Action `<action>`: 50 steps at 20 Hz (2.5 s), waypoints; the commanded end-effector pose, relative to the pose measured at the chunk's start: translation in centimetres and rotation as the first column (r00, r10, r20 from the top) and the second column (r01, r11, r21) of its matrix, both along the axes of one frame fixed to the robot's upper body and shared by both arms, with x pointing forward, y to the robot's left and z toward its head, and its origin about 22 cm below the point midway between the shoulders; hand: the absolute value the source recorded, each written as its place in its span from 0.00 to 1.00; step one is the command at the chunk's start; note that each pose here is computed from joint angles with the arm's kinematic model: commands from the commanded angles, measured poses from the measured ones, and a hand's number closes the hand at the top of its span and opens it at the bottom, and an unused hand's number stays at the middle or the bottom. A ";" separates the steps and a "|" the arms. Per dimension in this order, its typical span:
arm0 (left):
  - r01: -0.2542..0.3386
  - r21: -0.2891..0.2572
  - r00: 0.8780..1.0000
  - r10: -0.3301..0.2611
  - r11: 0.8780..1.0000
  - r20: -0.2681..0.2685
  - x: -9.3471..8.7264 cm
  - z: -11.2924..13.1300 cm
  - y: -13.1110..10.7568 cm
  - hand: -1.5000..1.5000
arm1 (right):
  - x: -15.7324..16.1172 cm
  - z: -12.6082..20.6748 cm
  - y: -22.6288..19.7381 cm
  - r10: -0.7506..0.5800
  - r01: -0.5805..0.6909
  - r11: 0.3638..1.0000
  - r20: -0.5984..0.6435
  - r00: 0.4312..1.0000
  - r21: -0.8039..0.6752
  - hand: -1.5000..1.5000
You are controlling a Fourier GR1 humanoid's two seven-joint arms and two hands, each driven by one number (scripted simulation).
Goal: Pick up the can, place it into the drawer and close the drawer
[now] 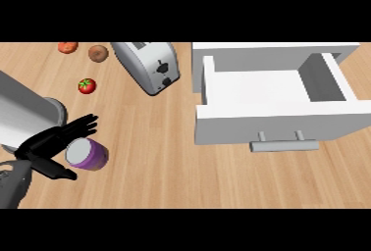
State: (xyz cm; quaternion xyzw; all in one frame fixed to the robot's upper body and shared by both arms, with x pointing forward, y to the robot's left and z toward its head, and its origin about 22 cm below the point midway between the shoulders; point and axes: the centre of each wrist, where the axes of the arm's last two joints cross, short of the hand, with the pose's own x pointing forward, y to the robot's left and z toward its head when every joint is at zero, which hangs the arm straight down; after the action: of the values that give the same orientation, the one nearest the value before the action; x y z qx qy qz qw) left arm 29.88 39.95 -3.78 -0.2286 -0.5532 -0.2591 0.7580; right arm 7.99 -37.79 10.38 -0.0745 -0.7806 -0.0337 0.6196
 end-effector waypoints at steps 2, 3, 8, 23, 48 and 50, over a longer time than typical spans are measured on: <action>0.066 -0.137 0.998 -0.063 0.988 0.028 -1.3 -1.8 0.4 0.00 | -0.7 0.2 0.3 0.001 -0.001 1.000 -0.006 1.000 -0.018 0.00; 0.063 -0.136 0.998 -0.064 0.989 0.001 0.7 -2.2 -2.1 0.00 | 0.2 0.1 0.1 0.004 -0.004 1.000 -0.004 1.000 -0.007 0.00; 0.094 -0.141 0.995 -0.097 0.986 -0.016 -1.5 -3.6 -1.0 0.00 | 0.4 0.0 0.3 -0.006 0.006 1.000 0.006 1.000 0.005 0.00; 0.165 -0.251 0.972 -0.201 0.954 -0.125 0.5 -4.7 -4.8 1.00 | -1.1 0.8 0.0 0.024 -0.024 1.000 0.006 1.000 0.013 0.00; -0.581 -0.445 0.717 0.687 0.682 0.117 5.3 1.2 -17.9 1.00 | -2.6 1.6 2.0 -0.071 0.072 0.997 -0.025 0.997 0.028 0.00; -0.578 -0.435 0.720 0.683 0.690 0.126 5.5 3.2 -19.6 1.00 | -2.6 1.9 2.1 -0.051 0.051 0.998 -0.017 0.999 0.027 0.00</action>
State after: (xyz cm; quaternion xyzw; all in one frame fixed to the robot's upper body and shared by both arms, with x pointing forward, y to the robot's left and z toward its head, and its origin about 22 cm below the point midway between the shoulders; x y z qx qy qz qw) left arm 34.81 23.03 -3.88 -0.1402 -0.7224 0.0848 0.6718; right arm 5.37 -36.58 11.79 -0.0874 -0.7713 -0.0610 0.6275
